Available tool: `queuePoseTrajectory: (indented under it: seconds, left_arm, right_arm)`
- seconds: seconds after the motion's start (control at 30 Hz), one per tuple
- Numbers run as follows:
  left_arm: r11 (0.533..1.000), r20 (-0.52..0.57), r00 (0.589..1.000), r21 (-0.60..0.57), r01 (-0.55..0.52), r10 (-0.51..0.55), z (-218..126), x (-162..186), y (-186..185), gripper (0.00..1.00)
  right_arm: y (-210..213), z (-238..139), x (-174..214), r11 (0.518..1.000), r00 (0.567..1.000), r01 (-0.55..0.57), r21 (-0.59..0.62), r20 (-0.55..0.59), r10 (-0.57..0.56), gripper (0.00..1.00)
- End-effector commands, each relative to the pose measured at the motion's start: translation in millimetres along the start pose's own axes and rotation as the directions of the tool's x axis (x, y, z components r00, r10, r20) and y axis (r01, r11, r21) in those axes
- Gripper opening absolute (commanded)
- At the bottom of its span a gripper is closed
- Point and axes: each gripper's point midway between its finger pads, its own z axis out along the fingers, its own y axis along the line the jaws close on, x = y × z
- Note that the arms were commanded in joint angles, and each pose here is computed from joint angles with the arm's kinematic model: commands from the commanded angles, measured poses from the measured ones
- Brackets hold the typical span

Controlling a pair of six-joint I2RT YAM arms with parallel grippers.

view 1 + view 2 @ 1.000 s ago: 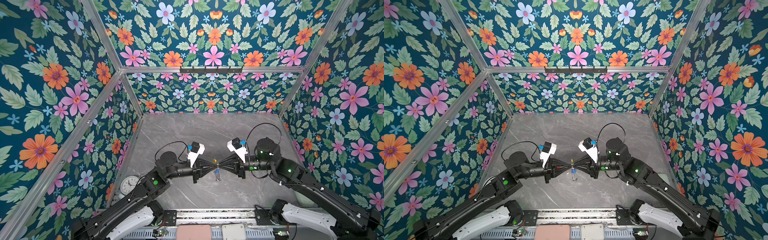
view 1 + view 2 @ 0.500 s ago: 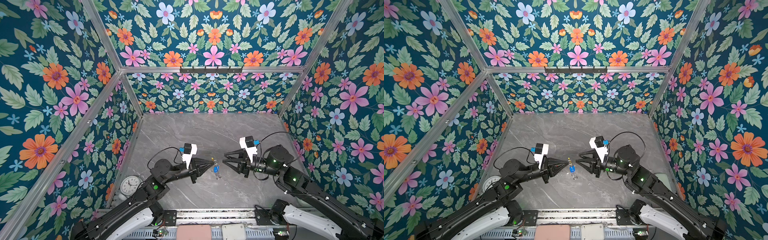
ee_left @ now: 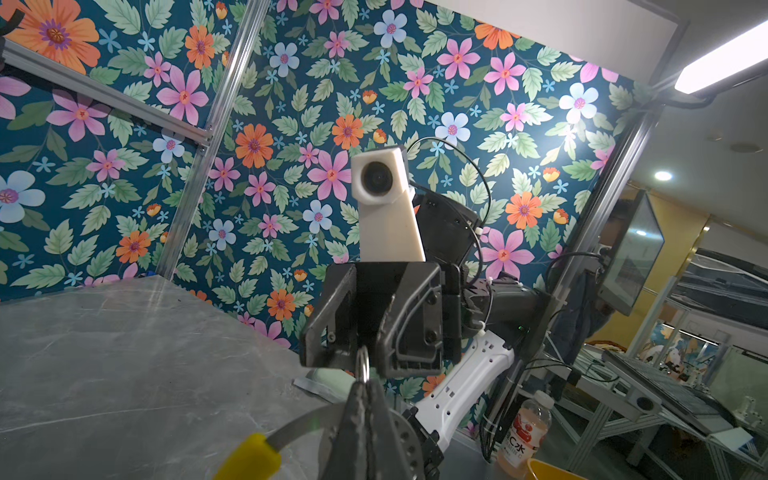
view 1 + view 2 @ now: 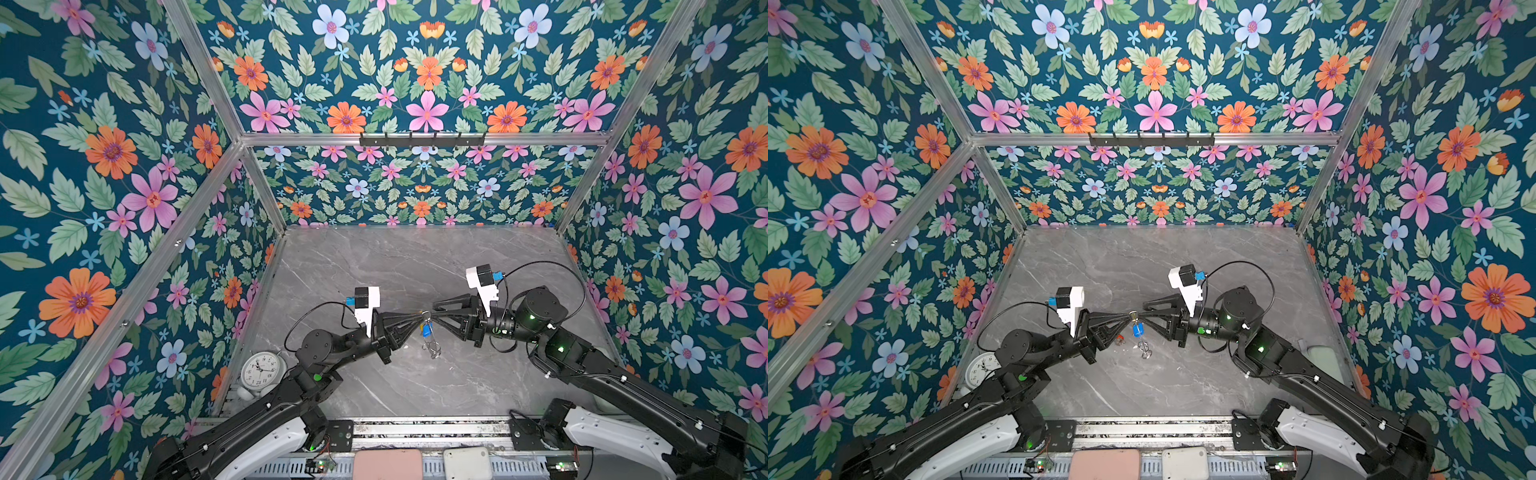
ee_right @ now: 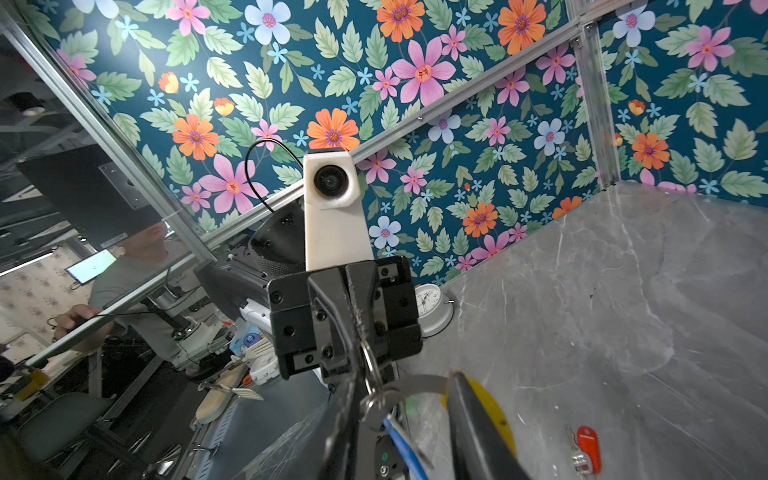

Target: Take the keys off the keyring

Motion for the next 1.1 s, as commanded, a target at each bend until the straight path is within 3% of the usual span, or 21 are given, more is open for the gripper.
queuePoseTrajectory:
  seconds: [0.0,0.37,0.6,0.73,0.77,0.9,1.07]
  left_arm:
    - [0.999,0.057,0.998,0.035,-0.018,0.016,-0.7,-12.6,-8.3,0.0]
    - [1.0,0.056,0.998,0.028,-0.013,0.011,-0.6,-10.2,-5.6,0.0]
    - [1.0,0.051,0.999,0.025,-0.005,0.003,-0.1,-8.2,-3.9,0.0]
    - [1.0,0.044,0.999,0.019,0.003,-0.004,0.3,-7.0,-2.4,0.0]
    - [1.0,0.038,0.999,0.015,0.007,-0.007,0.5,-5.7,-1.5,0.02]
    - [1.0,0.017,1.0,-0.005,0.019,-0.019,-1.3,-2.7,0.3,0.28]
    - [0.999,-0.024,1.0,-0.041,0.018,-0.019,-5.6,0.8,1.4,0.38]
  right_arm:
    - [14.0,2.0,-8.4,0.998,0.999,0.024,-0.066,0.031,-0.022,0.35]
    - [10.7,3.9,-3.1,0.998,1.0,0.022,-0.056,0.012,-0.022,0.19]
    - [9.1,3.9,-0.9,0.998,1.0,0.026,-0.049,0.003,-0.026,0.0]
    - [8.6,3.2,0.4,0.999,0.999,0.033,-0.04,-0.01,-0.033,0.0]
    - [7.9,3.0,1.4,0.999,0.999,0.033,-0.036,-0.016,-0.033,0.0]
    - [8.3,-0.5,5.1,0.999,0.998,0.047,-0.022,-0.044,-0.048,0.0]
    - [8.4,-6.0,11.7,0.998,0.994,0.063,-0.003,-0.09,-0.063,0.0]
